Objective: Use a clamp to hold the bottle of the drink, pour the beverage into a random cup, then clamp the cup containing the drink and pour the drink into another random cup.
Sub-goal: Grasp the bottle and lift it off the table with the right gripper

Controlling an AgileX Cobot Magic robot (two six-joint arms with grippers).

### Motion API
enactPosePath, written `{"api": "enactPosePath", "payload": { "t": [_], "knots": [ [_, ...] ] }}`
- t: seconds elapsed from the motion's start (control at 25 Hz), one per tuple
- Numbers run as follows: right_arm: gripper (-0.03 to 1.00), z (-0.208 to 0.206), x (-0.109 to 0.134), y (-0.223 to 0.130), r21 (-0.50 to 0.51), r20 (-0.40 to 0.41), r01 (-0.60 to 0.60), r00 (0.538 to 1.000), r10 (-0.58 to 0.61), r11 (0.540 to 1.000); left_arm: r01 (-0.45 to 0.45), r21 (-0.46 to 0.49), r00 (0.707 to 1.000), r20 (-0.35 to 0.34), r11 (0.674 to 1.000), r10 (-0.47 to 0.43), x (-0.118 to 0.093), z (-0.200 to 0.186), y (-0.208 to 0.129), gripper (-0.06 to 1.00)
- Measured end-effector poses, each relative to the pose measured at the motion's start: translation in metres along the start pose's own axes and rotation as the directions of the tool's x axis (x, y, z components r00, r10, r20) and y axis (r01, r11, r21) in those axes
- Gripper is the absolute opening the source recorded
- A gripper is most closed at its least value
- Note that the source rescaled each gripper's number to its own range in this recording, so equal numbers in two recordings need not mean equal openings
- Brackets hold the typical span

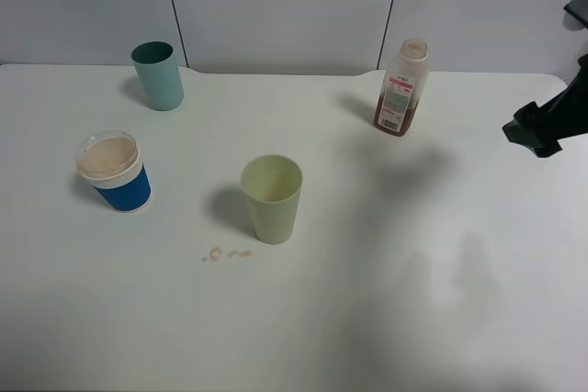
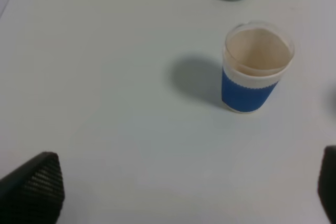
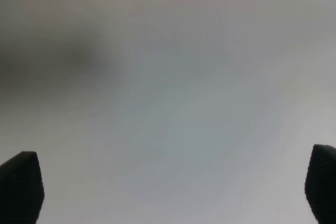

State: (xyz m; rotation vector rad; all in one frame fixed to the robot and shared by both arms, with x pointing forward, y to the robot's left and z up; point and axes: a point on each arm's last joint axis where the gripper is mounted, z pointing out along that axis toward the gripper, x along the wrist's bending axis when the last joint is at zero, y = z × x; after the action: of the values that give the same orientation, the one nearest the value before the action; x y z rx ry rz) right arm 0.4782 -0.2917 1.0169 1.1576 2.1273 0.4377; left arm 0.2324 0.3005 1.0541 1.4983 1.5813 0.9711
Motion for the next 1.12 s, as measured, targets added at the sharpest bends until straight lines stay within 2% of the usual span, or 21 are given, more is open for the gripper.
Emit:
{"api": "enactPosePath", "payload": {
  "t": [0.12, 0.4, 0.6, 0.8, 1.0, 1.12],
  "knots": [
    [1.00, 0.014, 0.000, 0.000, -0.003, -0.007, 0.023, 1.000, -0.023, 1.000, 0.000, 0.000, 1.000, 0.000, 1.000, 0.000, 0.000, 0.000, 0.000, 0.93],
    [1.00, 0.032, -0.018, -0.003, -0.058, 0.063, -0.010, 0.998, 0.014, 0.998, 0.000, 0.000, 1.000, 0.000, 1.000, 0.000, 0.000, 0.000, 0.000, 0.93],
    [1.00, 0.044, -0.019, -0.002, -0.090, 0.075, -0.012, 0.997, 0.019, 0.996, 0.000, 0.000, 1.000, 0.000, 1.000, 0.000, 0.000, 0.000, 0.000, 0.93],
    [1.00, 0.072, -0.015, -0.005, -0.101, 0.060, -0.003, 0.998, 0.009, 0.995, 0.000, 0.000, 1.000, 0.000, 1.000, 0.000, 0.000, 0.000, 0.000, 0.93],
    [1.00, 0.102, -0.005, -0.016, -0.065, 0.014, 0.066, 0.998, -0.065, 0.996, 0.000, 0.000, 1.000, 0.000, 1.000, 0.000, 0.000, 0.000, 0.000, 0.93],
    [1.00, 0.113, -0.001, -0.018, -0.084, 0.006, 0.088, 0.996, -0.088, 0.993, 0.000, 0.000, 1.000, 0.000, 1.000, 0.000, 0.000, 0.000, 0.000, 0.93]
  ]
}}
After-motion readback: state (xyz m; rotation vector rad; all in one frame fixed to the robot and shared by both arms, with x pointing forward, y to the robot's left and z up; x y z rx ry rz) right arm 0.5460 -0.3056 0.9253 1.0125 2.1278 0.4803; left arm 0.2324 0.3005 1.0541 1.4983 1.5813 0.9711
